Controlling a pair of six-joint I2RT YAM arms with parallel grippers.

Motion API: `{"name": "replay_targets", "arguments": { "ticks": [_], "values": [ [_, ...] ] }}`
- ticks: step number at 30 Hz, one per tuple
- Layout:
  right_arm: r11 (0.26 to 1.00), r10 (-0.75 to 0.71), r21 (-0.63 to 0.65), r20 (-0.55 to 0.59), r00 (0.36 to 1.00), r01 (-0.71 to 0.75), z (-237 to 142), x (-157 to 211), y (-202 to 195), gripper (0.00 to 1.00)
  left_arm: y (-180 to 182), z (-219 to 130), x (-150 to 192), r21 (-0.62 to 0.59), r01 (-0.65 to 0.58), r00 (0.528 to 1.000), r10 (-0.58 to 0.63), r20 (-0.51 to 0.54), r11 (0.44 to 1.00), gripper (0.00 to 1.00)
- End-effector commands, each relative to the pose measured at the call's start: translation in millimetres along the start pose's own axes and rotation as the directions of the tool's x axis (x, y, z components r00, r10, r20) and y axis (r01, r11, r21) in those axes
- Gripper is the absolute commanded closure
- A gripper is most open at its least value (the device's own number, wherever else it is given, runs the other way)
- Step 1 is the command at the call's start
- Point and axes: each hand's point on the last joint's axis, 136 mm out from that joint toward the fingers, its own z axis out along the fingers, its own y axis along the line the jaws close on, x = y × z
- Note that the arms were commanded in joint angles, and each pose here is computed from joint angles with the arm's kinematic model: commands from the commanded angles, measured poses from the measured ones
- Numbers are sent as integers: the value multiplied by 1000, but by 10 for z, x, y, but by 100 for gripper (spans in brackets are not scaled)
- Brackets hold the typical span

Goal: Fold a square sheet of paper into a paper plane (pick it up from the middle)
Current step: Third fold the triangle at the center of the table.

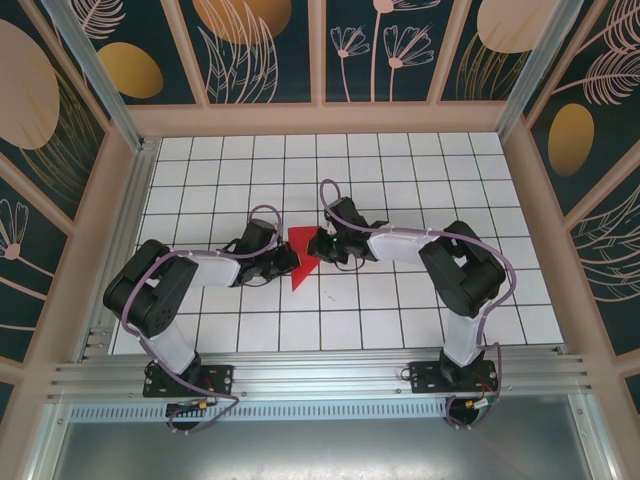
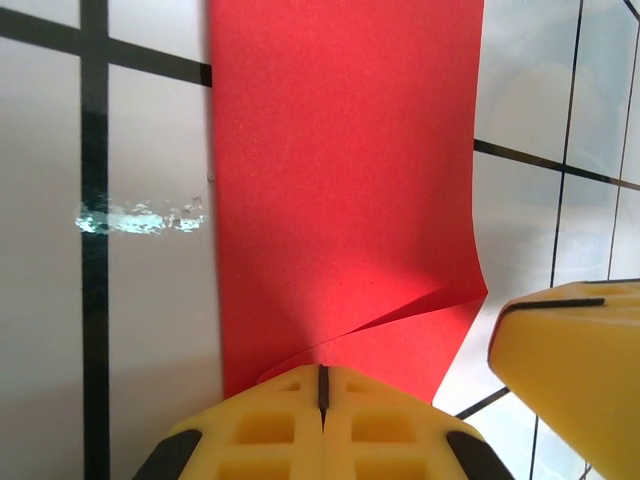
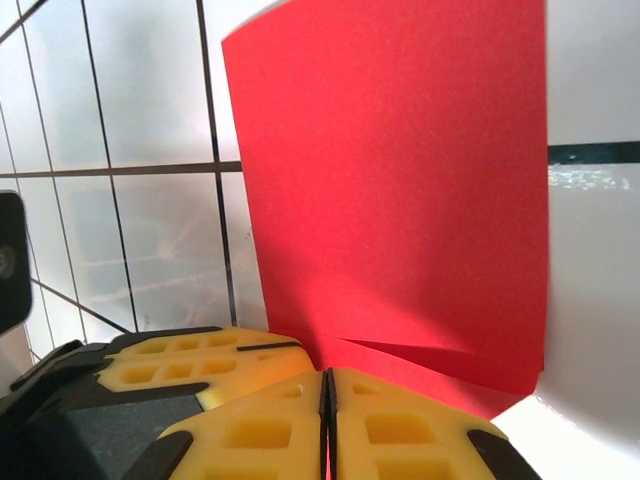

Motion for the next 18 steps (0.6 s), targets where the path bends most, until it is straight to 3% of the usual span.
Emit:
{"name": "replay_targets", "arguments": {
  "ticks": [1,10,18],
  "values": [
    [999,-11,32,-50,999,12,125,126,-104,88,-56,-50,-92,-8,-14,999,14,40,1000,99],
    [994,58,97,-35,998,-55,224,136,-302,89,-280,-220,-105,65,-48,997,45,56,997,91],
    [957,214,178,94,972,-228,116,40,-553,92,-332,-252,209,87,-56,998,54,15,995,88]
  ]
}}
